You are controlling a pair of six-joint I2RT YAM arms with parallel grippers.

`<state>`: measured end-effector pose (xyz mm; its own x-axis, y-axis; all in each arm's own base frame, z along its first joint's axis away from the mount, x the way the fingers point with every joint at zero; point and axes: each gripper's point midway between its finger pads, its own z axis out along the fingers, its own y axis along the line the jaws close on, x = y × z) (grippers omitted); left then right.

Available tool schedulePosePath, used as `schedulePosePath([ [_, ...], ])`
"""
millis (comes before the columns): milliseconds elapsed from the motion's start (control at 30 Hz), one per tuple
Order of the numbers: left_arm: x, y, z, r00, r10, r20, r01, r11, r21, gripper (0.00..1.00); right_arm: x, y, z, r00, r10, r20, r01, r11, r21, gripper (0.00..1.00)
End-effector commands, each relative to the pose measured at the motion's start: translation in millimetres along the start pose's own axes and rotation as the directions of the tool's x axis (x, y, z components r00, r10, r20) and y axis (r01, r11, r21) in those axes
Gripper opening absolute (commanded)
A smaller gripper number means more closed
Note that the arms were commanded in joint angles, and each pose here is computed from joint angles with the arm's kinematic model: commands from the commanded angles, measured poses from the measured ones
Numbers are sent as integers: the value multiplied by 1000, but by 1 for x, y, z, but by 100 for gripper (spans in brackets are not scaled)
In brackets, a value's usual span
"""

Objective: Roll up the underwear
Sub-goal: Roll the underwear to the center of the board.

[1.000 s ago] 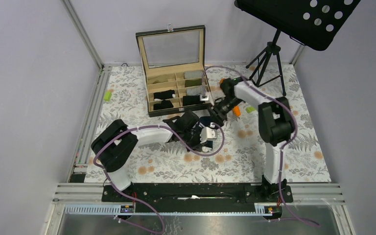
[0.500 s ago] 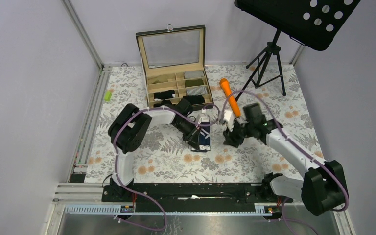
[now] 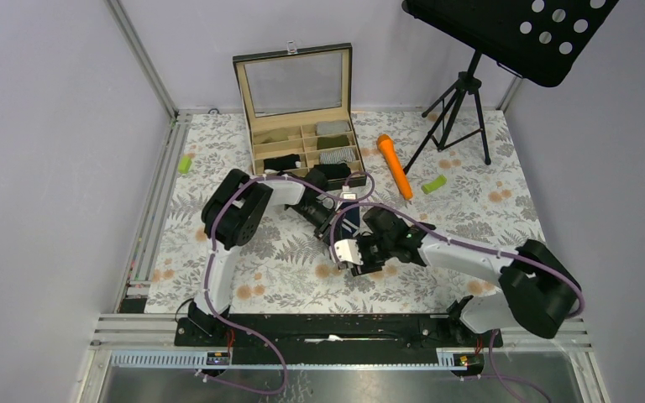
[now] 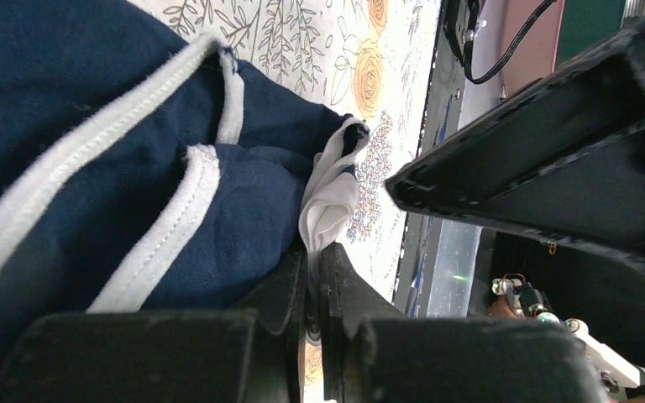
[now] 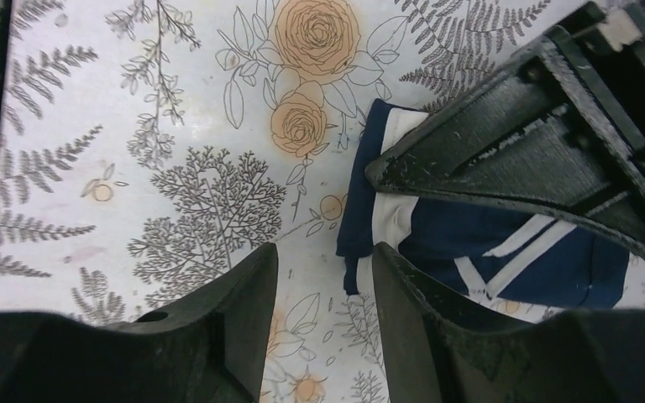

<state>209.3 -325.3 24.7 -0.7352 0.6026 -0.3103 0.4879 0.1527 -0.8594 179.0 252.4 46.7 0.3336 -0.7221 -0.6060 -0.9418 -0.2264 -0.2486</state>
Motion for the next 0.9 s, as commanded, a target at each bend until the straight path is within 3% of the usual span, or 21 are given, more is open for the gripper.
schedulePosePath([
  [0, 0, 20, 1, 1000, 0, -16, -1, 998, -59, 5, -11, -30, 11, 986, -165, 2, 165, 985, 59, 53],
  [333, 3, 30, 0, 999, -22, -38, 18, 995, -101, 7, 20, -31, 36, 971, -222, -87, 226, 973, 45, 51],
  [400, 5, 30, -1, 999, -25, -44, 20, 994, -111, 8, 30, -27, 42, 967, -229, -110, 232, 973, 12, 45],
  [500, -1, 27, -12, 999, -4, -49, -4, 988, -156, 23, 40, -7, 45, 962, -242, -125, 229, 967, -113, 21],
  [667, -24, -4, -70, 992, 128, 24, -117, 957, -264, 37, 32, 18, 35, 984, -137, -116, 102, 958, -268, 9],
  [867, -17, -28, -124, 942, 322, 97, -231, 829, -510, 43, 14, 25, 28, 977, 134, -164, -194, 878, -437, 8],
])
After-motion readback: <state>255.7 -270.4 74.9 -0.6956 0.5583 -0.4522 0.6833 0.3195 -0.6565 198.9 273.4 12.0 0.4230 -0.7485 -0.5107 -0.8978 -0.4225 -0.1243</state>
